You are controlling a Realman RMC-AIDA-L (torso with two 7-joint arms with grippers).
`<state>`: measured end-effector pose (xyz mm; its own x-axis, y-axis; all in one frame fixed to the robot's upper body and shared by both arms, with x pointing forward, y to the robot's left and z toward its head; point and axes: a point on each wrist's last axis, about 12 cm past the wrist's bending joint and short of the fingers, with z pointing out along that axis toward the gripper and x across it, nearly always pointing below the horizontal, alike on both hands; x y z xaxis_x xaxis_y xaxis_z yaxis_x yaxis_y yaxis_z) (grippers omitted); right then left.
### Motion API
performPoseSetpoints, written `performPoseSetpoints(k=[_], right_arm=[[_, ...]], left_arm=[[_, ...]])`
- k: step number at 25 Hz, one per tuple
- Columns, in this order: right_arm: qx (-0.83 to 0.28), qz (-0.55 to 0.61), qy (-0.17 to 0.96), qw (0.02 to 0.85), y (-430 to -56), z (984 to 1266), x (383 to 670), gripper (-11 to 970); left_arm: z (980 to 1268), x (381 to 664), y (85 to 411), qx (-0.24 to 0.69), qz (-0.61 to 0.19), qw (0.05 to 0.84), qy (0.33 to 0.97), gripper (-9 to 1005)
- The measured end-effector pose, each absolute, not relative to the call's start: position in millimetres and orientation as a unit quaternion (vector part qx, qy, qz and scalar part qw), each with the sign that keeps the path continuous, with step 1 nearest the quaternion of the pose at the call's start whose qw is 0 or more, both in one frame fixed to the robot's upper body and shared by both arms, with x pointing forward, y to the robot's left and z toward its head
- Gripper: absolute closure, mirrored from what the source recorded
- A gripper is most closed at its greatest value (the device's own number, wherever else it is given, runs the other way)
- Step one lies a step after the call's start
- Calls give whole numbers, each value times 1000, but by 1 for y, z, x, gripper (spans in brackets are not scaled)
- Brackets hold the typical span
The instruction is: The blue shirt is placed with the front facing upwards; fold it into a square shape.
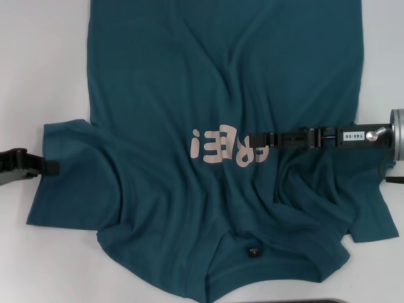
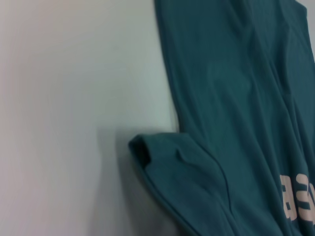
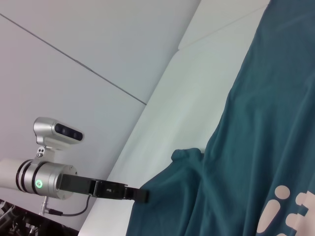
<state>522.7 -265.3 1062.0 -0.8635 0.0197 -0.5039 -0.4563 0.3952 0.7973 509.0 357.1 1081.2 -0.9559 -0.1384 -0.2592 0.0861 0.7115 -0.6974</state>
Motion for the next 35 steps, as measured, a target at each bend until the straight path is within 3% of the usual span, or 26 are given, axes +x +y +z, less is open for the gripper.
performPoseSetpoints(k=[8, 16, 30, 35], right_arm=[[-135, 533, 805, 223, -265, 1062, 523, 93], [-138, 533, 805, 224, -265, 1064, 525, 92], [-141, 531, 804, 225, -264, 1065, 528, 92], [-141, 531, 805, 225, -264, 1065, 527, 92]], left_arm=[[1095, 512, 356, 30, -339, 171, 925, 964], [1099, 512, 374, 16, -301, 164, 939, 965], [1103, 514, 392, -41, -287, 180, 940, 963], [1105, 513, 385, -35, -318, 161, 934, 961]])
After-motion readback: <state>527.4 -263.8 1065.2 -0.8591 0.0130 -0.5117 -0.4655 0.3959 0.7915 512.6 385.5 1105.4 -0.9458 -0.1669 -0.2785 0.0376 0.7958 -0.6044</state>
